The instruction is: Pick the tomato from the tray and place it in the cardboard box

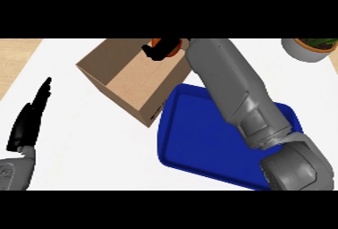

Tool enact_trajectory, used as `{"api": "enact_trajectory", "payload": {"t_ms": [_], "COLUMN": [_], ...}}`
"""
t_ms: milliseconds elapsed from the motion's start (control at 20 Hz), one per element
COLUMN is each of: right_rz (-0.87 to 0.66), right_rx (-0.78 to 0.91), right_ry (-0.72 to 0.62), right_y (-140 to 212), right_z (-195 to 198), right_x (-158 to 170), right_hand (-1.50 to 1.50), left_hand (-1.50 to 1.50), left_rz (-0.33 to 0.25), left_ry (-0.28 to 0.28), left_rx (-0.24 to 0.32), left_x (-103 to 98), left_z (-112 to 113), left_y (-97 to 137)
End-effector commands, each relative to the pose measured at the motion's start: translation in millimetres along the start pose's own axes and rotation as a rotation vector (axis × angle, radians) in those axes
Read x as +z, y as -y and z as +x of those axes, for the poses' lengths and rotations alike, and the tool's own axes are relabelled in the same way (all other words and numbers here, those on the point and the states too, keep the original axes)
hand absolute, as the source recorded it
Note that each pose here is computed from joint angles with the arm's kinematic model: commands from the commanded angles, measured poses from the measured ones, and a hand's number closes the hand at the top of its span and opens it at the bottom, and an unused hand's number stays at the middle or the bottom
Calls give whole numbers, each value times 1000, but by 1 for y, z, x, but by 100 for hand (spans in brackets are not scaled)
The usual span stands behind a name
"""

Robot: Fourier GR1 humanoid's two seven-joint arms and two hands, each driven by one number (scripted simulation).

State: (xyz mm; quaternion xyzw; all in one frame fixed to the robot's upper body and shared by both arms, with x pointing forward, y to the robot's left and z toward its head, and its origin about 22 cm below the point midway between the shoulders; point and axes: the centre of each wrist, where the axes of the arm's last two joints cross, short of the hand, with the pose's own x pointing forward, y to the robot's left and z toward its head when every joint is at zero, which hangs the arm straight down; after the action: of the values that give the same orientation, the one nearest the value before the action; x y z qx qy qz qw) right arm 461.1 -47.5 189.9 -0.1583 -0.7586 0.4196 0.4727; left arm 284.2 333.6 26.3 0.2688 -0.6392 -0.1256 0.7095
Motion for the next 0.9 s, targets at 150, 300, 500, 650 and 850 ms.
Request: {"api": "enact_trajectory", "payload": {"t_ms": [150, 300, 500, 650, 850], "right_rz": [10, -50, 18, 28, 1], "right_rx": [19, 69, -59, -66, -118], "right_ry": [-81, -132, -272, -286, -232], "right_y": [-12, -18, -35, -34, -30], "right_z": [3, -5, -29, -25, -22], "right_x": [-3, 0, 13, 11, 9], "right_hand": [150, 150, -150, -150, -150], "left_hand": [0, 0, 0, 0, 0], "left_rz": [-33, -54, -54, -63, -71], "left_ry": [36, 54, 67, 78, 84], "left_rx": [2, 7, 1, 9, -6], "left_x": [-9, -17, -15, -18, -18], "left_z": [15, 28, 27, 30, 27], "left_y": [3, 21, 19, 21, 17]}}
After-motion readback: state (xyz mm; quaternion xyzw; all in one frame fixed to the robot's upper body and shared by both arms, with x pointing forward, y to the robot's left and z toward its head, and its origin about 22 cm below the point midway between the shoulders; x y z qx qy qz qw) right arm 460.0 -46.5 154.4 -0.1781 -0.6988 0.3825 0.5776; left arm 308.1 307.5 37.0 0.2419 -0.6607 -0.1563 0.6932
